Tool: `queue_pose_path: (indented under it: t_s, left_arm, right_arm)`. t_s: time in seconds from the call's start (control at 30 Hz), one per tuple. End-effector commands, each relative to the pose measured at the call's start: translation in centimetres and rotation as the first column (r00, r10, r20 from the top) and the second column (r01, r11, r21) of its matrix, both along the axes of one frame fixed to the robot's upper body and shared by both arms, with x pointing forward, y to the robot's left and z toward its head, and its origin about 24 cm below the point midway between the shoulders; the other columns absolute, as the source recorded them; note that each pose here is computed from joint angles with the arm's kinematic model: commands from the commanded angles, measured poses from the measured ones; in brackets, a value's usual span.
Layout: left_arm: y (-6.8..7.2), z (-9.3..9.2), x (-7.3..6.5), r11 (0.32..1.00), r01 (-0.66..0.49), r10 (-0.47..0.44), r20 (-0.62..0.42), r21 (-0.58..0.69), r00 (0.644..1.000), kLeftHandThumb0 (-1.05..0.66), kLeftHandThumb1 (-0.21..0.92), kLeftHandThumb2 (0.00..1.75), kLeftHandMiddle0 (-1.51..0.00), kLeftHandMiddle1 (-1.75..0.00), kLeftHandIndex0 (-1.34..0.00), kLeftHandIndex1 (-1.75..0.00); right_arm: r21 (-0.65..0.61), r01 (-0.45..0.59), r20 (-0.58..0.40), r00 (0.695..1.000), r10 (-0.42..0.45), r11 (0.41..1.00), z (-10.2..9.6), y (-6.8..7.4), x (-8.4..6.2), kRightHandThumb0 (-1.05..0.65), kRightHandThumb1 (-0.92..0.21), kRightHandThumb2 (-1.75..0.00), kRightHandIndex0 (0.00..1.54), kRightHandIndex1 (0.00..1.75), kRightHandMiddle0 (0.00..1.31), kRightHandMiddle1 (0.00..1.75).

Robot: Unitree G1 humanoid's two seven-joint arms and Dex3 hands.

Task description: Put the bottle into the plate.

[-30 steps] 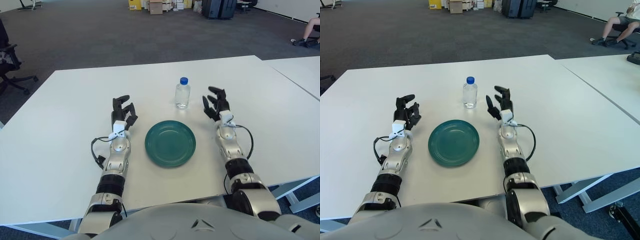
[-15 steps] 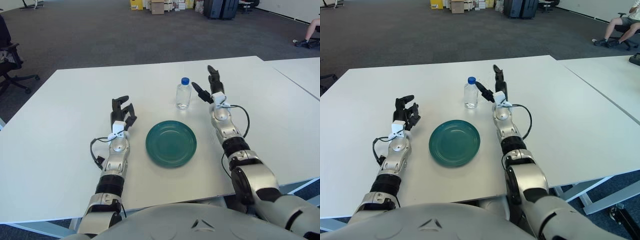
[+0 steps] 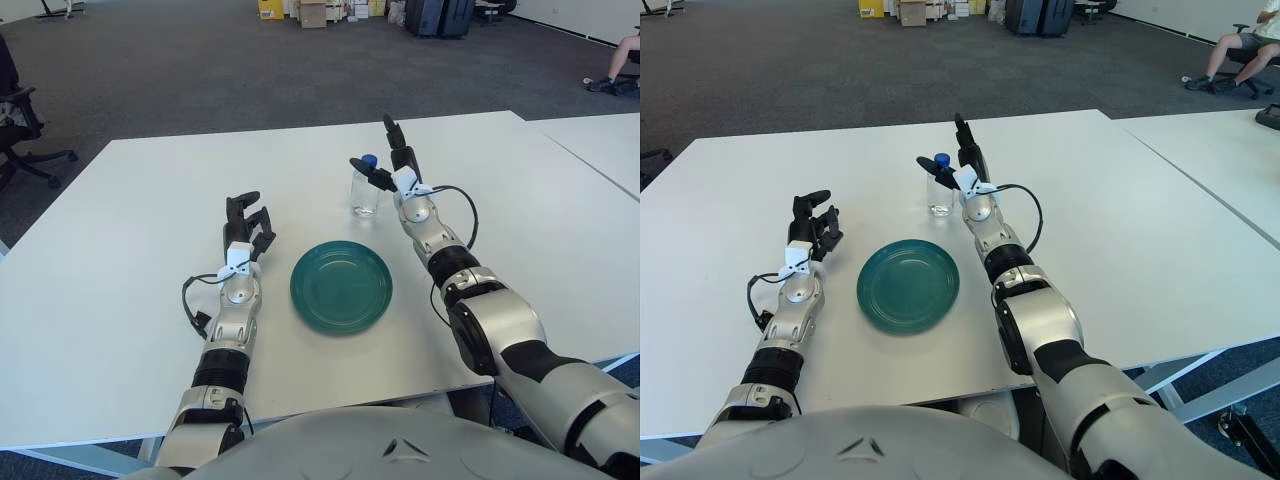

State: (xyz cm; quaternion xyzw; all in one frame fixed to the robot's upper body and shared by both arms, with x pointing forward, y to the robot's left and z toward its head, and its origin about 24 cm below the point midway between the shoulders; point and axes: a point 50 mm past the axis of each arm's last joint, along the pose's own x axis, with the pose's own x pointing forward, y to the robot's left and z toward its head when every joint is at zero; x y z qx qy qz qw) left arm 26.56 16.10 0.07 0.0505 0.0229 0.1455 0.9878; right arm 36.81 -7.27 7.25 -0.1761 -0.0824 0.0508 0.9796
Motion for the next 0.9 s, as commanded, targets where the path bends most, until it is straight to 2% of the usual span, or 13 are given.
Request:
queue_pose_path:
  t_s: [0.0,0.27,0.43,0.87]
  left_arm:
    - [-0.1,0.7,0.7,1.000,0.007,-0.008,0.026,0.008,1.000,-0.57,0.92,0.76,-0.47,-0.59,-0.18,-1.12]
    - [-0.3,0.7,0.6,1.000,0.004,-0.004,0.024,0.004,1.000,-0.57,0.92,0.76,-0.46,-0.59,-0.18,-1.11]
    - [-0.2,0.7,0.5,1.000,-0.002,0.002,0.024,0.006,1.000,-0.57,0.92,0.76,-0.46,-0.58,-0.17,-1.11]
    - [-0.4,0.8,0.4,1.000,0.007,-0.007,0.033,0.011,0.999,-0.59,0.92,0.77,-0.46,-0.58,-0.17,-1.10]
  right_arm:
    - [-0.045,-0.017,-0.013,1.000,0.017,0.999,0.8,0.5,0.7,-1.05,-0.92,-0.14,0.00,0.00,0.00,0.00]
    - [-0.075,-0.053,-0.044,0.998,0.050,0.996,0.8,1.0,1.0,-1.05,-0.92,-0.17,0.00,0.00,0.00,0.00]
    - [-0.161,-0.097,-0.085,0.993,0.085,0.982,0.1,1.9,0.7,-1.05,-0.92,-0.21,0.00,0.00,0.00,0.00]
    - [-0.182,-0.090,-0.157,0.986,0.061,0.979,-1.4,1.5,0.3,-1.05,-0.92,-0.28,0.00,0.00,0.00,0.00]
